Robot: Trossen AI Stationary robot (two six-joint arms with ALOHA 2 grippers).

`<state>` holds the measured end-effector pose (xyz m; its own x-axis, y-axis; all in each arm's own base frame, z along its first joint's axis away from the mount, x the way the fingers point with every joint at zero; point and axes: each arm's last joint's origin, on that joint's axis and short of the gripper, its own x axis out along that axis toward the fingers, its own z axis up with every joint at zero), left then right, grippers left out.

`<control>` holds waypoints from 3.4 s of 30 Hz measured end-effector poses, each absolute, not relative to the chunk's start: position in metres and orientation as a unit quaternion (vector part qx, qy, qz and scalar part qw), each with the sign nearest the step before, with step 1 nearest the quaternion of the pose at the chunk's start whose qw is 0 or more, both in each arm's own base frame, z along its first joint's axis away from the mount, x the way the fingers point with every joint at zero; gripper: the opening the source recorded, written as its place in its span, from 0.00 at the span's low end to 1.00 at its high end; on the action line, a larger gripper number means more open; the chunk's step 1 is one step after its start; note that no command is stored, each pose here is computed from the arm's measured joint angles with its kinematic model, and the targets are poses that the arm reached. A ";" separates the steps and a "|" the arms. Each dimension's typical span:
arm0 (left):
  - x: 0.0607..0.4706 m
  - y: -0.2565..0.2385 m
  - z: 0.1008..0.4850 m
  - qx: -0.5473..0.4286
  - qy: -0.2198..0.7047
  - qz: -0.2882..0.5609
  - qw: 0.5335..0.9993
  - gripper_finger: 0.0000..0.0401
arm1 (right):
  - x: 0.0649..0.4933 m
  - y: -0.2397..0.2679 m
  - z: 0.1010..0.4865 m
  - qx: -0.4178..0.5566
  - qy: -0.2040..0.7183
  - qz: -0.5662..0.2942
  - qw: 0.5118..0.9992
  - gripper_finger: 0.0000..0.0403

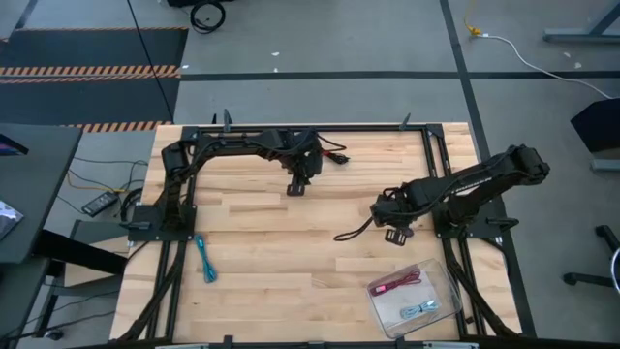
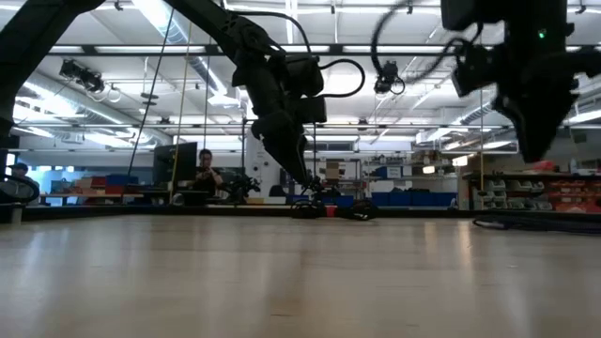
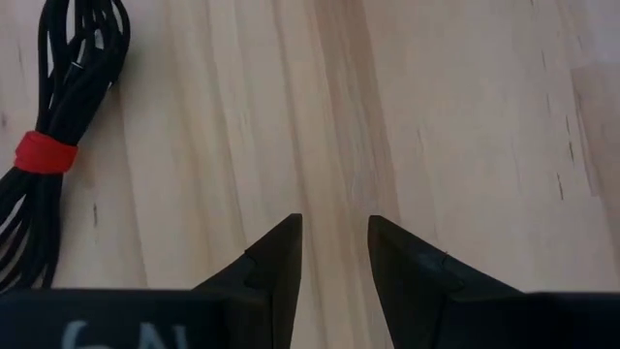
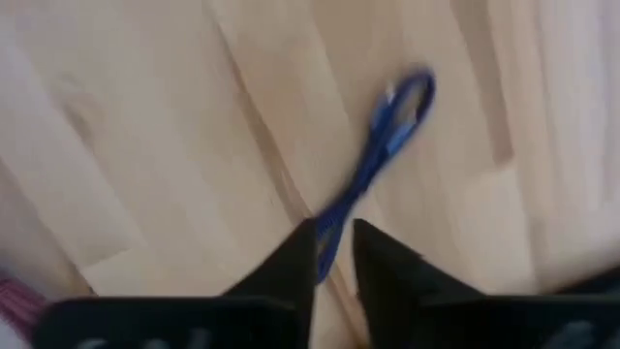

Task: Pick and place USB-C Cables
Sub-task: Put the dark blue USB cable into the transparent bin, then put the black USB cable into the transparent bin

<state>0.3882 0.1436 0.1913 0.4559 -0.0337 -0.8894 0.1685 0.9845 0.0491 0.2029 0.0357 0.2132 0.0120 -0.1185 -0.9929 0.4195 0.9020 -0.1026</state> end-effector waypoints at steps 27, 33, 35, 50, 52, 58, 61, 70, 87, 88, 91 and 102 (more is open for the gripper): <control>0.389 0.143 0.191 0.050 0.518 -0.053 0.852 0.32 | 0.179 0.013 0.139 0.205 0.669 -0.234 0.675 0.11; 0.389 0.143 0.191 0.045 0.518 -0.050 0.853 0.32 | 0.195 0.016 0.177 0.193 0.678 -0.210 0.677 0.04; 0.389 0.143 0.191 0.044 0.518 -0.049 0.853 0.32 | 0.202 0.021 0.198 0.185 0.680 -0.202 0.680 0.04; 0.389 0.143 0.191 0.040 0.518 -0.047 0.853 0.32 | 0.197 0.135 0.302 0.222 0.656 0.005 0.721 0.04; 0.389 0.143 0.192 0.041 0.517 -0.046 0.854 0.32 | 0.190 0.150 0.298 0.222 0.671 0.002 0.707 0.04; 0.392 0.144 0.193 0.048 0.502 -0.042 0.862 0.32 | 0.185 0.182 0.277 0.187 0.703 -0.006 0.686 0.04; 0.393 0.144 0.194 0.055 0.499 -0.045 0.864 0.32 | 0.188 0.191 0.265 0.161 0.715 -0.008 0.680 0.05; 0.394 0.146 0.195 0.082 0.488 -0.053 0.867 0.32 | 0.192 0.196 0.248 0.127 0.736 -0.040 0.664 0.43; 0.392 0.160 0.196 0.100 0.486 -0.008 0.868 0.32 | 0.191 0.178 0.248 0.099 0.695 -0.185 0.688 0.54; 0.393 0.161 0.197 0.109 0.485 -0.007 0.868 0.32 | 0.191 0.177 0.248 0.093 0.692 -0.184 0.692 0.54; 0.393 0.162 0.197 0.167 0.491 -0.006 0.855 0.32 | 0.192 0.176 0.248 0.072 0.680 -0.185 0.706 0.54; 0.400 0.175 0.209 0.307 0.463 0.006 0.832 0.32 | 0.190 0.181 0.250 0.012 0.610 -0.201 0.766 0.54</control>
